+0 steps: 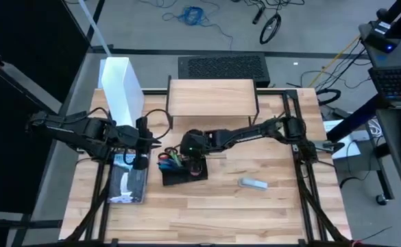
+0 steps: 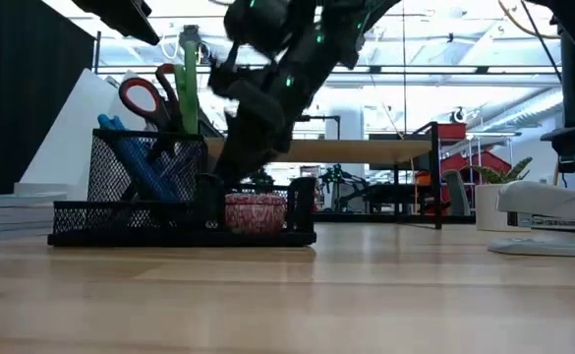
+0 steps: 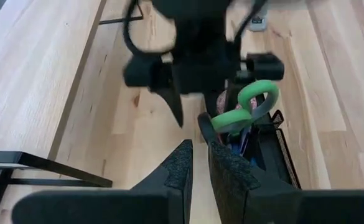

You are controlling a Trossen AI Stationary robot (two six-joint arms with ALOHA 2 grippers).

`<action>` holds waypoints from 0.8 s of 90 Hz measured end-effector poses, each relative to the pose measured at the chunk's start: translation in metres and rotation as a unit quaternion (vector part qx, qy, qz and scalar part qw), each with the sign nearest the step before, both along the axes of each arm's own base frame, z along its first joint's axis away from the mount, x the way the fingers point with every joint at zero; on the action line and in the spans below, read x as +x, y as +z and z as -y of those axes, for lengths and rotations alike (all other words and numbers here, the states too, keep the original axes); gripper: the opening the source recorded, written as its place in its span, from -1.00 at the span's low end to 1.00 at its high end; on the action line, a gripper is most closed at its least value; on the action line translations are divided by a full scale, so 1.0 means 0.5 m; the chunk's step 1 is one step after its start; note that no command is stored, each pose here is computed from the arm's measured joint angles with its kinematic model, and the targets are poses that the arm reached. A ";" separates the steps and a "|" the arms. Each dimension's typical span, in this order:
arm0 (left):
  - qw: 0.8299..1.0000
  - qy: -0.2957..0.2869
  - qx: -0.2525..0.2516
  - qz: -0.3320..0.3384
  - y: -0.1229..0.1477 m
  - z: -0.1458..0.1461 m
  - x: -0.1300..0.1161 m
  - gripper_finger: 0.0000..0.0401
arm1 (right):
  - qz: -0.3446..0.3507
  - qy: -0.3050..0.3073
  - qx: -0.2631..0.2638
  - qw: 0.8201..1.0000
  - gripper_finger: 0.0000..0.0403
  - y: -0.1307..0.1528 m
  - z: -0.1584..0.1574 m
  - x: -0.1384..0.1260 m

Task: Stock shelves
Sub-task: Put the desk organizer on the shelf

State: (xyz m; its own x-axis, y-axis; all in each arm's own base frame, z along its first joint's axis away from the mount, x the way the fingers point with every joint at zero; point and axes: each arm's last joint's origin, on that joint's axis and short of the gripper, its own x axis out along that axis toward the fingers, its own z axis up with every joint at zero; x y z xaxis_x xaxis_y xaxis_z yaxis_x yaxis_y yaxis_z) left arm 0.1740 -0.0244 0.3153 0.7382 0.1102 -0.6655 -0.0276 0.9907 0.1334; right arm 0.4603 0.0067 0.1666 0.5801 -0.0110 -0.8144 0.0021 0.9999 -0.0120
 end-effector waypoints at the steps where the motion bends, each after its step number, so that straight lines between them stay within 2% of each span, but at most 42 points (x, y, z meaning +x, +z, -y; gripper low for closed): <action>1: 1.000 0.000 0.000 0.000 0.000 0.000 0.000 -0.81 | -0.002 0.000 0.000 1.000 0.33 -0.005 0.000 0.001; 17: 1.000 -0.002 0.002 0.000 0.000 0.000 0.000 -0.81 | 0.015 -0.009 0.008 1.000 0.26 -0.036 -0.002 0.018; 44: 1.000 0.000 0.000 0.001 0.000 0.000 0.000 -0.81 | 0.020 -0.024 0.017 0.999 0.11 -0.037 0.001 0.021; 56: 1.000 0.001 -0.001 0.001 0.000 0.000 0.000 -0.81 | 0.015 -0.028 0.015 0.999 -0.12 -0.039 0.002 0.019; 72: 1.000 0.001 -0.001 0.002 0.000 0.000 0.000 -0.81 | 0.004 -0.028 0.014 1.000 -0.59 -0.044 0.003 0.016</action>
State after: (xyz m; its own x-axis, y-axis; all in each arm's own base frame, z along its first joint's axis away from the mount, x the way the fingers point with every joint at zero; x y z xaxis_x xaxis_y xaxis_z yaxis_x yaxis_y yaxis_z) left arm 0.1742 -0.0245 0.3155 0.7401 0.1100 -0.6635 -0.0293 0.9909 0.1316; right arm 0.4683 0.0053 0.1448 0.5862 -0.0208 -0.8099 0.0573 0.9982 0.0159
